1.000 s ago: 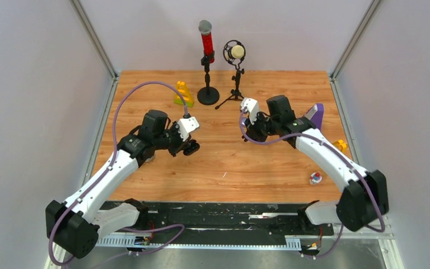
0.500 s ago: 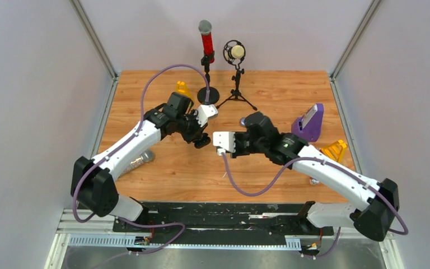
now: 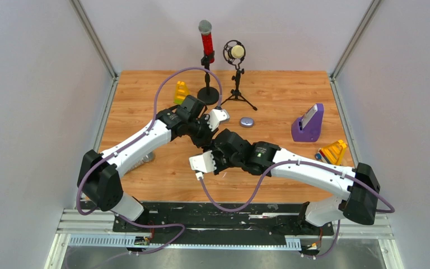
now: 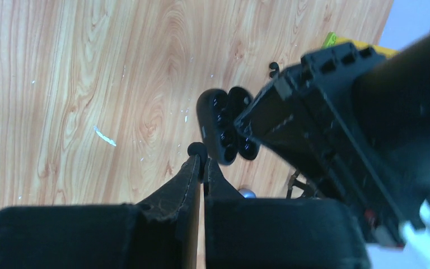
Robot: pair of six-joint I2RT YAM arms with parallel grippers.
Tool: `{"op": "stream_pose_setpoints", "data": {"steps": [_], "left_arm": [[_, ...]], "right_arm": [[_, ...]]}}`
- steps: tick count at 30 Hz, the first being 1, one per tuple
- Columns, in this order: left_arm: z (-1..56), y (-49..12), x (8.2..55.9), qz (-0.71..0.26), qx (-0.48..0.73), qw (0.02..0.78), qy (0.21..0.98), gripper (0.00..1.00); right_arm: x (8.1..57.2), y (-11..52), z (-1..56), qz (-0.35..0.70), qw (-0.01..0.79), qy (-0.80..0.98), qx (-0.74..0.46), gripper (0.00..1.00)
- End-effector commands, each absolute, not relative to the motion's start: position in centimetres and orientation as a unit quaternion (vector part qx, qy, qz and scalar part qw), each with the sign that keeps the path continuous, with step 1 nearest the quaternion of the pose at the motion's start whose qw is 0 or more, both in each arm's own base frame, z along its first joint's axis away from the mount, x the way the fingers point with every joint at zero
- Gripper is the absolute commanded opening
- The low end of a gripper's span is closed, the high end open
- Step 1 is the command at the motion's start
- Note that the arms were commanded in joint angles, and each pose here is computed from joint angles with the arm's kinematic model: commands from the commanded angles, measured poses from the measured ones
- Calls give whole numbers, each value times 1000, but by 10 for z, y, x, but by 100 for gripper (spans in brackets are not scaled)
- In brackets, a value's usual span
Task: Insert the wireless bluetooth earbuds into the charging case
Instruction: Place the earbud in the charging case.
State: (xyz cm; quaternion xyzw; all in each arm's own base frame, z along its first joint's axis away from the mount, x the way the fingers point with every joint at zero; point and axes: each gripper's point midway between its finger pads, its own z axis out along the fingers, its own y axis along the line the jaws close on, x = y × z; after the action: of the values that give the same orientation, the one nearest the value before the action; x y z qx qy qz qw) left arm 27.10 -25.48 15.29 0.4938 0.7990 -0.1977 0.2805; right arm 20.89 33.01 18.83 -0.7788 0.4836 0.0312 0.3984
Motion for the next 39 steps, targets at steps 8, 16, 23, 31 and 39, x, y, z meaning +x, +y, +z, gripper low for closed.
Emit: {"op": "stream_pose_setpoints", "data": {"steps": [8, 16, 23, 31, 39], "left_arm": [[149, -271, 247, -205, 544, 261, 771, 20], [146, -276, 238, -216, 558, 246, 762, 20], [148, -277, 235, -225, 561, 241, 759, 20], [153, -278, 230, -232, 566, 240, 754, 20], [156, -278, 228, -234, 568, 244, 751, 20]], "right_arm": [[213, 353, 182, -55, 393, 433, -809, 0], [203, 362, 187, -71, 395, 411, -818, 0], [201, 366, 183, -72, 392, 406, -822, 0], [206, 375, 176, -78, 389, 405, -824, 0], [209, 379, 175, -82, 386, 404, -825, 0]]}}
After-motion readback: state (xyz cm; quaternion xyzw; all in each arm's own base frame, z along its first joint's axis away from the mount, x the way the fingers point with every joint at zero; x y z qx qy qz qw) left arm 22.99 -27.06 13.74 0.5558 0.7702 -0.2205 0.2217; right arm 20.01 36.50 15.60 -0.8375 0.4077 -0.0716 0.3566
